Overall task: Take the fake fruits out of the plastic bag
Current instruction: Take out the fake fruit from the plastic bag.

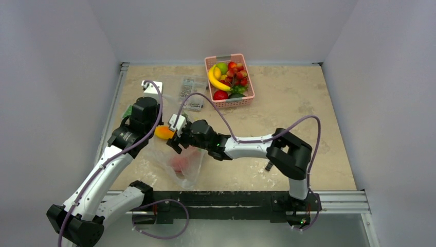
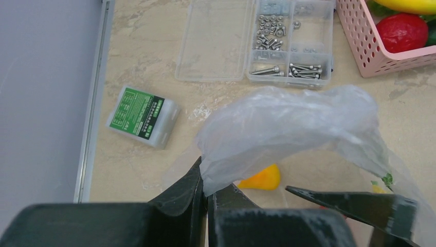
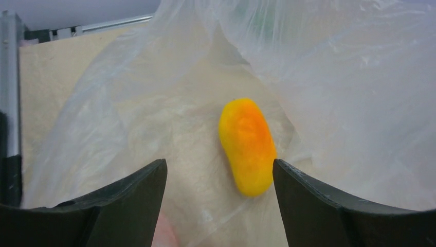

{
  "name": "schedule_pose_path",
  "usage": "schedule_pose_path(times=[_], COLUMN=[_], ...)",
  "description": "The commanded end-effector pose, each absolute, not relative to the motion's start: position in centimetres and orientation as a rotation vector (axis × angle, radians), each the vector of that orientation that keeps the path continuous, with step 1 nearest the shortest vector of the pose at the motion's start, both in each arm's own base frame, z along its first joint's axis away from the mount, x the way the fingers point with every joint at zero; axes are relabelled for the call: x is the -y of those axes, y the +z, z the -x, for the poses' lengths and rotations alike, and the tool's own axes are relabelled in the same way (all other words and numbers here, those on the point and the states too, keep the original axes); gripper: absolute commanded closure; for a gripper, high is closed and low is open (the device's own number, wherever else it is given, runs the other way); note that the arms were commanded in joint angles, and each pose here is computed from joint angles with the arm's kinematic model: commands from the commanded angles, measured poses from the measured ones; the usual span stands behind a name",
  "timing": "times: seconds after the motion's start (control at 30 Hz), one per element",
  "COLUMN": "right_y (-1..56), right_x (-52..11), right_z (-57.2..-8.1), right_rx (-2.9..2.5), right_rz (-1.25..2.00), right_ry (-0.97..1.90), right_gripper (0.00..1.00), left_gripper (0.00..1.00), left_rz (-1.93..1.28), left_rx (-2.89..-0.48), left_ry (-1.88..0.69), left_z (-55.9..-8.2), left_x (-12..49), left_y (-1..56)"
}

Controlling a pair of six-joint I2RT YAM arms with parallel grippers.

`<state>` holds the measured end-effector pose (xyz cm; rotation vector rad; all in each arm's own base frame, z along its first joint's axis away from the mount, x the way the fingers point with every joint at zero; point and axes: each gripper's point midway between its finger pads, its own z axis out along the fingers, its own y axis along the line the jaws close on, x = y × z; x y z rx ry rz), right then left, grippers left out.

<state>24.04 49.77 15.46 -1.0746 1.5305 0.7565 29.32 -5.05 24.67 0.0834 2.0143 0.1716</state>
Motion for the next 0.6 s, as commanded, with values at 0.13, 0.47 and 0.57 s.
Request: schedule_pose_path(times=[0.13, 0.47, 0.57], right_y=[16.7, 12.0, 10.7], right_x=[-54.2, -56.0, -56.2], right_z=[-29.4, -31.7, -31.6], right_rx=[-1.416, -1.481, -1.495], right_rz=[0.918, 0.973, 1.003], right_ry=[0.647, 0.613, 0.618], right_gripper=[0.23, 0.14, 0.12], left_gripper=[1.0, 1.0, 1.0], left_rz=[-0.07, -0.072, -0.076], left_rx=[-1.967, -1.967, -1.966], left_ry=[0.118, 0.131, 0.129], left_z=[-29.6, -29.8, -29.9], left_x=[5.7, 5.6, 5.7], left_y=[25.7, 25.7, 25.7])
